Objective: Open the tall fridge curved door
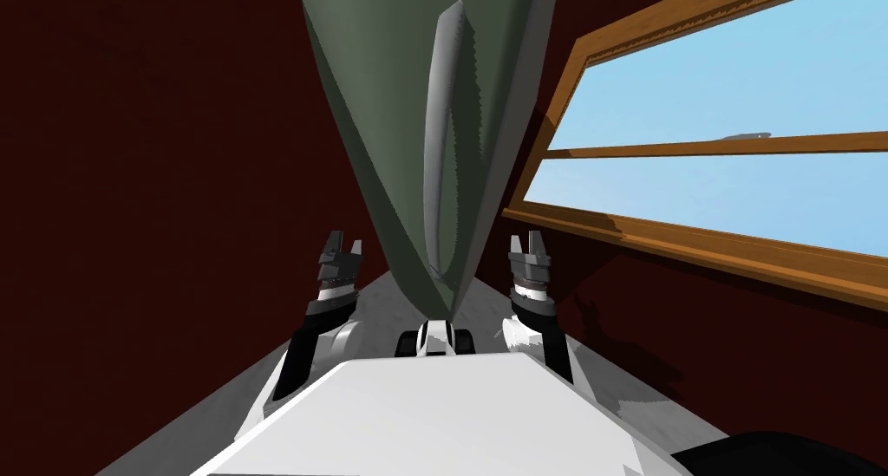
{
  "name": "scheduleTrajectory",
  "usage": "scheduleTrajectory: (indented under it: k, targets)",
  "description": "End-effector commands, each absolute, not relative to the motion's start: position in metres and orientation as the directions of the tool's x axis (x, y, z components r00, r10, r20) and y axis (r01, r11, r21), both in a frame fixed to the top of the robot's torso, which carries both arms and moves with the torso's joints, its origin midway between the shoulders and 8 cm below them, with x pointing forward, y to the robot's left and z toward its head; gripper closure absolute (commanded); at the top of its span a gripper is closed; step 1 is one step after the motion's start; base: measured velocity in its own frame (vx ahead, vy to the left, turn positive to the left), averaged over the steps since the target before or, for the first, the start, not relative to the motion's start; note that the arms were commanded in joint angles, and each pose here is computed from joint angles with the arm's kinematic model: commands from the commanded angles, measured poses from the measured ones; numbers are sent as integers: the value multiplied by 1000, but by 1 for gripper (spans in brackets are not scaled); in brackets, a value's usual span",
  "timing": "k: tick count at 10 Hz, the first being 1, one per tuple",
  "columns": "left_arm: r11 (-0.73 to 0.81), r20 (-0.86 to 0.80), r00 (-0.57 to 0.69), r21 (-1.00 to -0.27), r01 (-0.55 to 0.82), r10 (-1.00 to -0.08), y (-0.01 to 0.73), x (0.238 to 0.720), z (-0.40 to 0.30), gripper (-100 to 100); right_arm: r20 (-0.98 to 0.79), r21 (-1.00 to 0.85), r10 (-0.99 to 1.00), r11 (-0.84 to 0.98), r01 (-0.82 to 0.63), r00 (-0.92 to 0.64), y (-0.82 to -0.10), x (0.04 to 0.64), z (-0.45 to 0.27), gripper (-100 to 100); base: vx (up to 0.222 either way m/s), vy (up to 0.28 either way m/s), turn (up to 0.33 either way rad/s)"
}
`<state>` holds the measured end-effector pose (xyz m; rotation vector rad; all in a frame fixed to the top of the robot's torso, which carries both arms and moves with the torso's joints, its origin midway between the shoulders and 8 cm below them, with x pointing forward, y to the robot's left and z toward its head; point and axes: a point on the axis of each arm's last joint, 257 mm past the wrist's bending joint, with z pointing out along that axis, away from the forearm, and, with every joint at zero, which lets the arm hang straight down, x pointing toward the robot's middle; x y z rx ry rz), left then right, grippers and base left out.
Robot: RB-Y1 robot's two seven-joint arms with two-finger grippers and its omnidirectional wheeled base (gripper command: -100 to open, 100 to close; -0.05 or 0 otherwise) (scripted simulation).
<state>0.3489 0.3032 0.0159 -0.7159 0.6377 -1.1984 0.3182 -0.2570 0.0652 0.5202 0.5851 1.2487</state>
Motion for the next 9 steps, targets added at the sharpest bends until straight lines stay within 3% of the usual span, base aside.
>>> scheduleTrajectory:
  k: [1,9]
  targets:
    - [242,-140,215,-774,585,-967,297,357,8,-100,-125,655,970,239,-717,209,-257,318,65,0,-5,-41,30]
    - [347,-292,189,-758,553,-938,297,387,-40,-100,-125,655,970,239,-717,209,-257,318,65,0,-4,-76,60]
